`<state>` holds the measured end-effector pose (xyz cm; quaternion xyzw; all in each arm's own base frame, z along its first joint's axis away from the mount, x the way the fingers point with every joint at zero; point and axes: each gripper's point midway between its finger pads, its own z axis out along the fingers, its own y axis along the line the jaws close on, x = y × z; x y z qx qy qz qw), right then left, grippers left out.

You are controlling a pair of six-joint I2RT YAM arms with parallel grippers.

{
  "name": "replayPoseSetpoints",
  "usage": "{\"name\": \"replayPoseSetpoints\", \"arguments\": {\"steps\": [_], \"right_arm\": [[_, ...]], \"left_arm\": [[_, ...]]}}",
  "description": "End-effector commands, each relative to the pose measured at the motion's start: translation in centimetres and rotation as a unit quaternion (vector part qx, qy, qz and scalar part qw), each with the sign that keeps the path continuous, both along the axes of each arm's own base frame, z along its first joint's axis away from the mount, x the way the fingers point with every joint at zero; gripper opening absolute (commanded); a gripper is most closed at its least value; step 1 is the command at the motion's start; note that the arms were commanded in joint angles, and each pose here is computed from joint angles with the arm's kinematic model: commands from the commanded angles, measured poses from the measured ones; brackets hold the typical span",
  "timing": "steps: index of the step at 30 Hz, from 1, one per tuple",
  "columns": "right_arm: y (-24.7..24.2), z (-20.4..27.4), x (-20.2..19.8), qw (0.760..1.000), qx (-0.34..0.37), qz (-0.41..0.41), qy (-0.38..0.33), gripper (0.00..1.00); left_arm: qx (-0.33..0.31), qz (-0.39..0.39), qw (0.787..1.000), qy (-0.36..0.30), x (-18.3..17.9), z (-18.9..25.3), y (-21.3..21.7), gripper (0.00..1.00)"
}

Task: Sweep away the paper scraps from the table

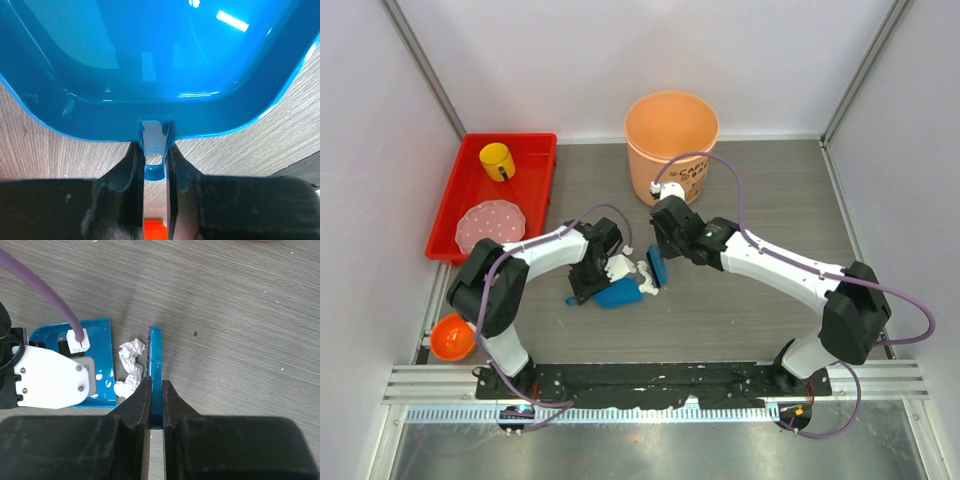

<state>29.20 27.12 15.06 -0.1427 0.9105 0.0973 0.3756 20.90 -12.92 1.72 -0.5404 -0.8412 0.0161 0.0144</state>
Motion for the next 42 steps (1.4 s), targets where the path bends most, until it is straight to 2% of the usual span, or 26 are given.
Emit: {"name": "replayPoseSetpoints", "arguments": {"steps": [1, 5, 8, 13, 16, 23, 28, 34, 38, 42], "right_arm": [[0.4, 5.0, 0.9, 0.997, 0.054, -0.02, -0.052, 0.01], [-1.9, 5.3, 0.8, 0.996, 0.03, -0.049, -0.069, 0.01], [-3.1, 3.9, 1.0, 0.995, 0.005, -0.075, -0.07, 0.01], [-1.6, 0.2, 0.1, 0.998, -0.005, -0.052, -0.022, 0.01], [0.7, -0.1, -0.5, 1.0, 0.019, -0.02, -0.013, 0.01], [5.8, 5.5, -1.1, 0.98, 0.177, 0.062, -0.059, 0.01], [6.0, 6.1, -1.5, 0.978, 0.186, 0.07, -0.064, 0.01], [3.0, 7.5, -1.1, 0.985, 0.143, 0.029, -0.09, 0.01], [-2.6, 10.1, -0.3, 0.986, 0.068, -0.049, -0.146, 0.01], [-6.5, 13.9, -1.0, 0.976, 0.056, -0.086, -0.193, 0.01]], "left_arm": [[-0.015, -0.001, 1.0, 0.009, 0.2, 0.7, -0.9, 0.0], [-0.028, -0.003, 0.999, 0.019, 0.0, 0.7, -1.7, 0.0], [-0.024, -0.012, 0.999, 0.021, 0.0, 0.6, -2.3, 0.0], [-0.013, -0.023, 0.999, 0.029, -0.5, 0.3, -2.6, 0.0], [-0.013, -0.025, 0.999, 0.031, -0.4, 0.4, -2.8, 0.0], [-0.039, -0.017, 0.999, 0.028, 0.4, 0.3, -4.3, 0.0], [-0.058, 0.009, 0.998, -0.01, 2.1, -0.1, -5.5, 0.0], [-0.112, 0.037, 0.992, -0.053, 3.7, 1.7, -6.0, 0.0], [-0.166, 0.099, 0.979, -0.059, 5.8, 4.3, -4.8, 0.0], [-0.195, 0.132, 0.969, -0.073, 7.8, 6.9, -3.7, 0.0]]}}
